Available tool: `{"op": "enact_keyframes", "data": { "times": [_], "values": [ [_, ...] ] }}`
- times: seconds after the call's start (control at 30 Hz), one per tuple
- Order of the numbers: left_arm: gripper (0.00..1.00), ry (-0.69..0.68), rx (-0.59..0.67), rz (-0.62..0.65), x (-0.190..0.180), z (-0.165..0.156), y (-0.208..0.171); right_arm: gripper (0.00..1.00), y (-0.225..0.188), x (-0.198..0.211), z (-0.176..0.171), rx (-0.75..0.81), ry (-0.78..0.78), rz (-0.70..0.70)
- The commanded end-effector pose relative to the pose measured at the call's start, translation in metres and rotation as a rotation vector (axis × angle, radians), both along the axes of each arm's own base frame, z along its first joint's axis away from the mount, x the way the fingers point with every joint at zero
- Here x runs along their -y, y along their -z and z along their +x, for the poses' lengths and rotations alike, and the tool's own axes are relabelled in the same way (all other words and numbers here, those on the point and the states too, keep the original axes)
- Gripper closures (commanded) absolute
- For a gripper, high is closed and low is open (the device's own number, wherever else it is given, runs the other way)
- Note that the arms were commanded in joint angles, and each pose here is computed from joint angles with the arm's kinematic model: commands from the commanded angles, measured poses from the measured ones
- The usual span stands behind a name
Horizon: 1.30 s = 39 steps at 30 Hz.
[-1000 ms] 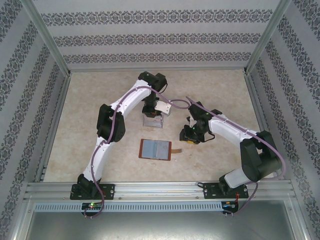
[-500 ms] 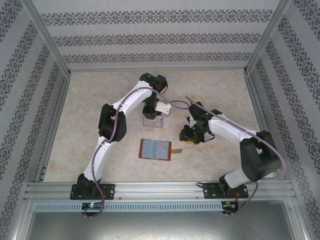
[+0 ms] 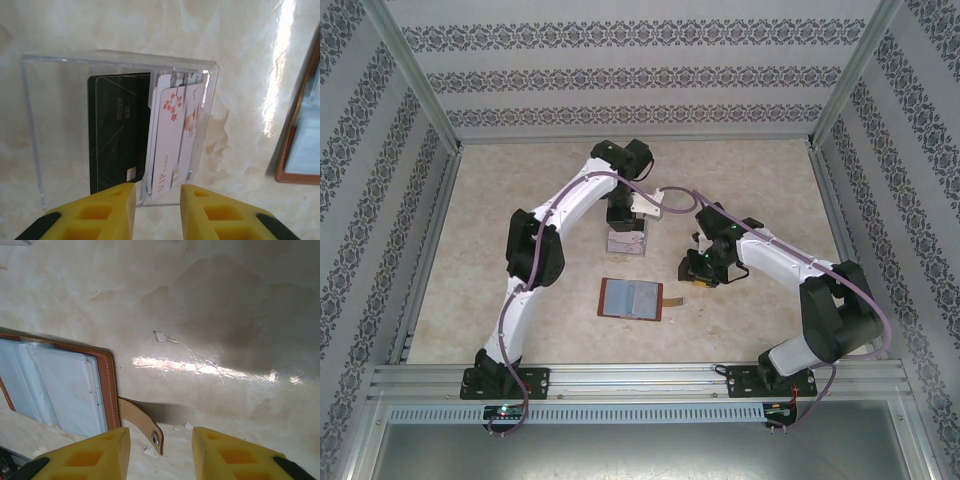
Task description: Take the credit cards out of the card holder
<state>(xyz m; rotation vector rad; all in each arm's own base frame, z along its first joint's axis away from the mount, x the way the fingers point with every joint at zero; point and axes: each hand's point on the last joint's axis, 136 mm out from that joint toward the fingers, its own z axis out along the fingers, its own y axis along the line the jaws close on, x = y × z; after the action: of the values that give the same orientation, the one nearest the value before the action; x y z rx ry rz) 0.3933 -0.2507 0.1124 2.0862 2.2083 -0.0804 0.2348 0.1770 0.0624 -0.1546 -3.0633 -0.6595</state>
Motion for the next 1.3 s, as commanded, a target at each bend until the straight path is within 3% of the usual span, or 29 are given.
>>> {"op": "enact_keyframes", "data": {
  "times": [0.0, 0.23, 0.5, 0.7, 1.0, 1.27],
  "values": [
    [0.70, -0.170, 0.053, -0.131, 0.010, 0.008, -0.021, 0.62, -0.010, -0.010, 0.002, 0.019, -0.016, 0.021],
    [0.61, -0.423, 0.093, -0.373, 0.025, -0.001, -0.043, 0.62, -0.011, -0.017, -0.001, 0.022, -0.026, 0.028],
    [0.64, -0.808, 0.056, -0.558, 0.018, -0.014, -0.062, 0.62, -0.008, -0.036, -0.010, 0.005, -0.048, 0.054],
    [0.77, -1.022, -0.112, -0.592, 0.020, -0.033, -0.063, 0.64, -0.007, -0.052, -0.016, -0.007, -0.055, 0.101],
    [0.73, -1.321, -0.337, -0.671, 0.024, -0.056, -0.043, 0.74, 0.006, -0.067, -0.027, -0.052, -0.062, 0.149],
    [0.80, -1.482, -0.465, -0.632, 0.025, -0.078, -0.013, 0.78, 0.024, -0.062, -0.035, -0.082, -0.063, 0.111]
  ]
}}
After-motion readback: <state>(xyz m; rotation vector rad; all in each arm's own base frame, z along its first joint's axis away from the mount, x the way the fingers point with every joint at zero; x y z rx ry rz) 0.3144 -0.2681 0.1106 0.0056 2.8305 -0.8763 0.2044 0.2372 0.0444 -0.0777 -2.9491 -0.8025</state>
